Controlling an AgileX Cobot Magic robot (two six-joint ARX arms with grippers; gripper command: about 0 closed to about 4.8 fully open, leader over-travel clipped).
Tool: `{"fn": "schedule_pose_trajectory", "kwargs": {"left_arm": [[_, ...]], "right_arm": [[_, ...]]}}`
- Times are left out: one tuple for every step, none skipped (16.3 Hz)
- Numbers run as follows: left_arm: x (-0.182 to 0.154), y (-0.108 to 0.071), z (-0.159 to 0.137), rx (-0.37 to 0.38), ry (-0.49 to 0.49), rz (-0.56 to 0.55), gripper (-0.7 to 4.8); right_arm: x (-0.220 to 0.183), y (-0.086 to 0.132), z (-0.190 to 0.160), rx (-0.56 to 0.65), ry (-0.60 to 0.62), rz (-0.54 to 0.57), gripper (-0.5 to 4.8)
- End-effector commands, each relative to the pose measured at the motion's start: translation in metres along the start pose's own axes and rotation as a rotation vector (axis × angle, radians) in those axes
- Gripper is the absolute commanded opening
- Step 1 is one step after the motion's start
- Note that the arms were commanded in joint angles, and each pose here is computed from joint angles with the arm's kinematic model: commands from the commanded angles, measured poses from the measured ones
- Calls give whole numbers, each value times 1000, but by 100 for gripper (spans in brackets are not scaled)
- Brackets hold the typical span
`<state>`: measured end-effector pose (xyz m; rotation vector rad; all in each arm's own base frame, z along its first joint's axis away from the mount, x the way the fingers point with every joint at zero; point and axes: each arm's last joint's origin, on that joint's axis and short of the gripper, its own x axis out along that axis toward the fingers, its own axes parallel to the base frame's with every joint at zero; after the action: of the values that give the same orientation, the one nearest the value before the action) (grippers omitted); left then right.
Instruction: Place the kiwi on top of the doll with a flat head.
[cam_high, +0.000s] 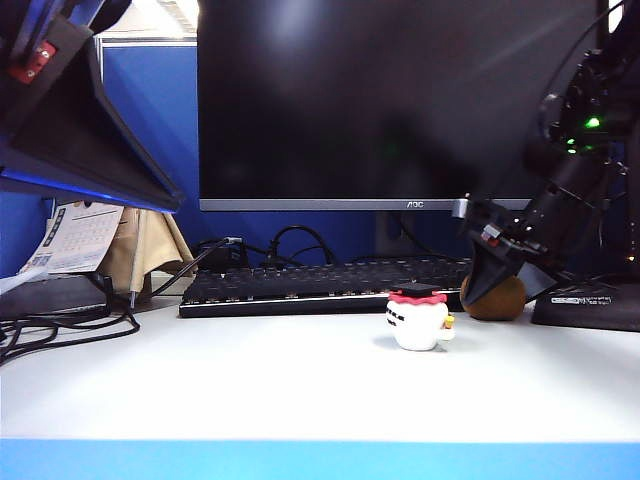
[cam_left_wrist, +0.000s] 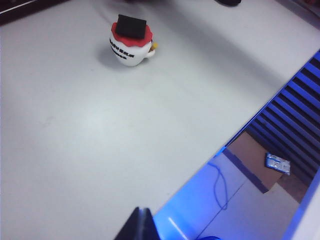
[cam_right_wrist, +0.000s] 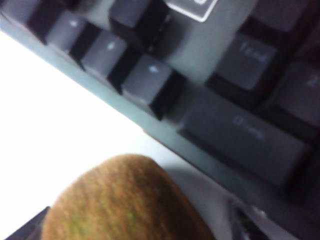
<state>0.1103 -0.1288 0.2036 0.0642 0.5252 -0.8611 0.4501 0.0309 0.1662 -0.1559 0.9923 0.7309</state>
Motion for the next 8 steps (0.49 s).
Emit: {"fn": "schedule_pose_trajectory", "kwargs": {"left_arm": [[-1,0,2,-20,-18,-3,-4],[-1,0,2,-20,-18,-3,-4],[-1,-1,3,-19,-25,-4,-4],[-1,-1,4,-19,-31,-5,-4],[-1,-1,4,-19,-33,-5,-4],[-1,-1,4,-19,-33,-5,-4],[-1,-1,4,-19,-33,-5,-4],[-1,-1,4,-18,-33,-5,-4]], "right_arm": [[10,-2,-3,14,12,3,479],[9,-2,-2,19,2,-2,478],[6,-4,1,58,-5,-10,376],[5,-4,2,66,-3,-9,311],[5,-3,2,75,3,-5,241],[4,-2,2,102,6,-2,233],[-1,0,2,148,10,13,233],[-9,5,5,153,6,39,233]]}}
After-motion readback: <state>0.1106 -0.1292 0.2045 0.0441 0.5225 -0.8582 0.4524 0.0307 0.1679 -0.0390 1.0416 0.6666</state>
